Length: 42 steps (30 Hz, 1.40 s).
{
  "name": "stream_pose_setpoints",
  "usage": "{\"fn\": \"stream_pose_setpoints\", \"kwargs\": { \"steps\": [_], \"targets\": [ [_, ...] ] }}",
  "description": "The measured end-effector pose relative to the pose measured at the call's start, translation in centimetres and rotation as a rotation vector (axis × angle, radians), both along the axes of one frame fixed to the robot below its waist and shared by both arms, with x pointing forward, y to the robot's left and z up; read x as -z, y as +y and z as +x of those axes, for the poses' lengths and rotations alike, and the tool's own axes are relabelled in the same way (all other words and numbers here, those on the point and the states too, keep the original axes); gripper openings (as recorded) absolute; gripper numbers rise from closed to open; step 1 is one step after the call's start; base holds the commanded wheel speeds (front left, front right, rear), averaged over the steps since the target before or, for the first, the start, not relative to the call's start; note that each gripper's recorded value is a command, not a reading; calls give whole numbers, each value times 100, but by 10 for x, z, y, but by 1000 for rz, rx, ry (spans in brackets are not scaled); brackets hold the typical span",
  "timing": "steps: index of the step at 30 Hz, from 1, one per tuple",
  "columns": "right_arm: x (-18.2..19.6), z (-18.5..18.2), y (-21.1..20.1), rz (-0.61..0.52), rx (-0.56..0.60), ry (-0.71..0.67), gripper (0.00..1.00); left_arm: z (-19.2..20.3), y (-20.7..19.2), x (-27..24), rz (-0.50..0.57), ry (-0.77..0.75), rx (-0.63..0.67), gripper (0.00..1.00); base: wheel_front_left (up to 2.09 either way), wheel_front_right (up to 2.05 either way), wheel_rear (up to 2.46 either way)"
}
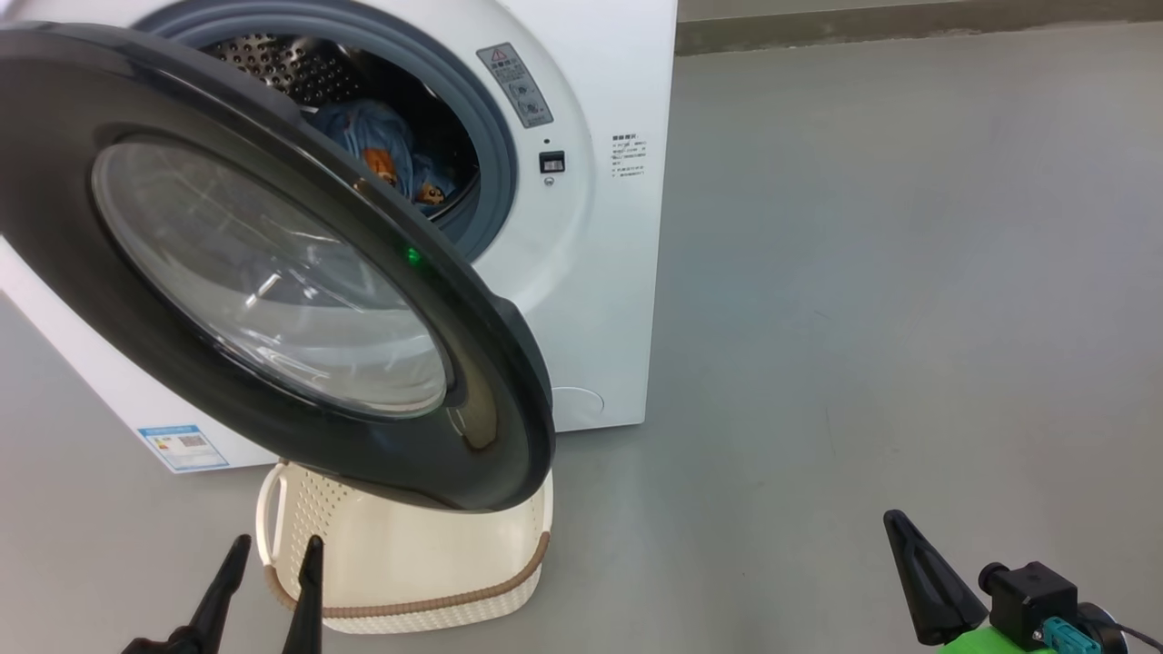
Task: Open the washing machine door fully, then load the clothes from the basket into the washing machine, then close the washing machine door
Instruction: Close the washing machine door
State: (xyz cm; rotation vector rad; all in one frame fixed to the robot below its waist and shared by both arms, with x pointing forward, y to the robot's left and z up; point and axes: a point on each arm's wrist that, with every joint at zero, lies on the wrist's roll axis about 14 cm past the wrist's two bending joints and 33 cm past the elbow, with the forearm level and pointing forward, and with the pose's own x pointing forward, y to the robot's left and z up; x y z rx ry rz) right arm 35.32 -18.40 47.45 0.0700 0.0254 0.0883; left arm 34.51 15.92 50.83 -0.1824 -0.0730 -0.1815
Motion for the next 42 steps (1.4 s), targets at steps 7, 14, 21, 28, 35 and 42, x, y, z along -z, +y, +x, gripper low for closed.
{"fn": "stream_pose_setpoints", "kwargs": {
  "steps": [7, 14, 21, 28, 35, 42],
  "targets": [
    [-15, 7, 2, 0, -7, -46, 0, -2, 4, -2, 12, -9, -11, 100, 0, 0, 0],
    [-82, 32, 14, -1, -44, -253, 0, -3, 7, -3, 15, -10, -21, 100, 0, 0, 0],
    [-186, 41, 53, -5, -172, -566, 0, -5, 9, -3, 14, -11, -29, 100, 0, 0, 0],
    [-251, 21, 142, 24, -453, -769, 0, -6, 8, -4, 12, -14, -29, 100, 0, 0, 0],
    [-210, 8, 218, 48, -694, -641, 0, -4, 4, -16, 9, -51, -18, 100, 0, 0, 0],
    [-162, 16, 243, 86, -752, -471, 0, -7, 12, -18, 10, -55, -50, 100, 0, 0, 0]
  ]
}}
